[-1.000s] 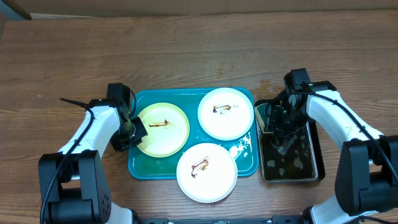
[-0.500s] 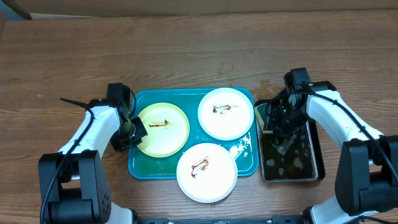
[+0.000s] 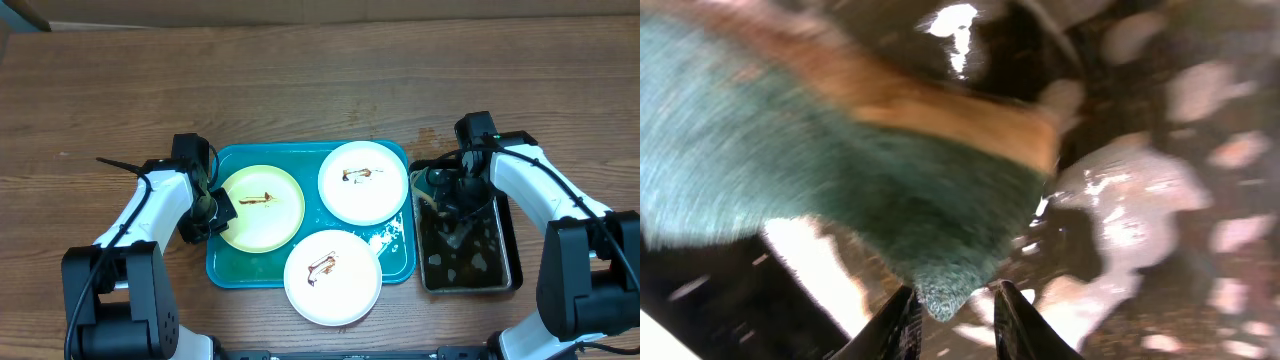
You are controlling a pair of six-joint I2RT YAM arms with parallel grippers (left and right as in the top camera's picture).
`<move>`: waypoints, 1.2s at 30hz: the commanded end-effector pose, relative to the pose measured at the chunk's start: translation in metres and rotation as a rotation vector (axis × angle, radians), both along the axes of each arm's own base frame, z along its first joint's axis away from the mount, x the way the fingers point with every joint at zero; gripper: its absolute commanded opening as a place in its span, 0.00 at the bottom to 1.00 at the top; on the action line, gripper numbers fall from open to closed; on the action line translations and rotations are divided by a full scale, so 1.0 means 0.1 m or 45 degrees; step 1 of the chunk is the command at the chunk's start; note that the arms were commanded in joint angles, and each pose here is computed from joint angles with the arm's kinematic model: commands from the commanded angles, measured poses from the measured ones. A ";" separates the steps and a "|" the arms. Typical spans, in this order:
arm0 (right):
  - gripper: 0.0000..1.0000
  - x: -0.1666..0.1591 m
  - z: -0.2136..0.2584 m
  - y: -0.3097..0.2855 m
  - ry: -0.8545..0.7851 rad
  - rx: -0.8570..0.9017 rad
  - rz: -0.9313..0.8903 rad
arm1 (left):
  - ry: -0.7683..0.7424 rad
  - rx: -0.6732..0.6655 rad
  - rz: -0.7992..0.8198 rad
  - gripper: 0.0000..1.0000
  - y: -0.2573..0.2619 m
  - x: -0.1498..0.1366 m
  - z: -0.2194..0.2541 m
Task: Clean dirty plates on tray and stack at the side
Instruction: 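Dip and swish the sponge in the soapy water with the right gripper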
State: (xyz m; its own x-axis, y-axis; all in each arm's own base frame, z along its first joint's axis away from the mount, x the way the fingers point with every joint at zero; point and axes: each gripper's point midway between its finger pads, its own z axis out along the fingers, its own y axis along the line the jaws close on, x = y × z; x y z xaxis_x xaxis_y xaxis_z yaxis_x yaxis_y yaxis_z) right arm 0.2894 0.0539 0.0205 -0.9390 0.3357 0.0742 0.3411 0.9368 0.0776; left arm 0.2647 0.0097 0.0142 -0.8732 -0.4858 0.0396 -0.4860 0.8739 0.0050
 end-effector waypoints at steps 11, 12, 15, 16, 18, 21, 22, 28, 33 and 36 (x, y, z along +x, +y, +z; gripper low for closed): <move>0.20 0.33 0.31 -0.35 -0.173 -0.258 -0.149 | -0.016 0.017 -0.015 0.08 0.01 0.05 0.02; 0.20 0.35 0.36 -0.32 -0.184 -0.241 -0.149 | -0.015 0.016 -0.015 0.08 0.01 0.05 0.02; 0.20 0.39 0.45 -0.12 -0.201 -0.092 -0.147 | -0.017 0.017 -0.015 0.08 0.01 0.05 0.02; 0.21 0.38 0.45 -0.05 -0.194 -0.038 -0.144 | -0.017 0.017 -0.015 0.08 0.01 0.05 0.02; 0.28 0.38 0.45 0.07 -0.185 0.046 -0.140 | -0.016 0.017 -0.015 0.09 0.01 0.05 0.02; 0.33 0.39 0.43 0.13 -0.191 0.097 -0.138 | -0.017 0.017 -0.016 0.08 0.01 0.05 0.02; 0.33 0.41 0.43 0.13 -0.199 0.098 -0.138 | -0.017 0.017 -0.016 0.08 0.01 0.05 0.02; 0.33 0.47 0.35 0.14 -0.237 0.109 -0.200 | -0.016 0.017 -0.015 0.08 0.01 0.05 0.02; 0.33 0.43 0.18 0.15 -0.237 0.123 -0.267 | -0.016 0.017 -0.015 0.09 0.01 0.05 0.02; 0.33 0.35 0.07 0.16 -0.221 0.137 -0.265 | -0.017 0.017 -0.015 0.09 0.01 0.06 0.02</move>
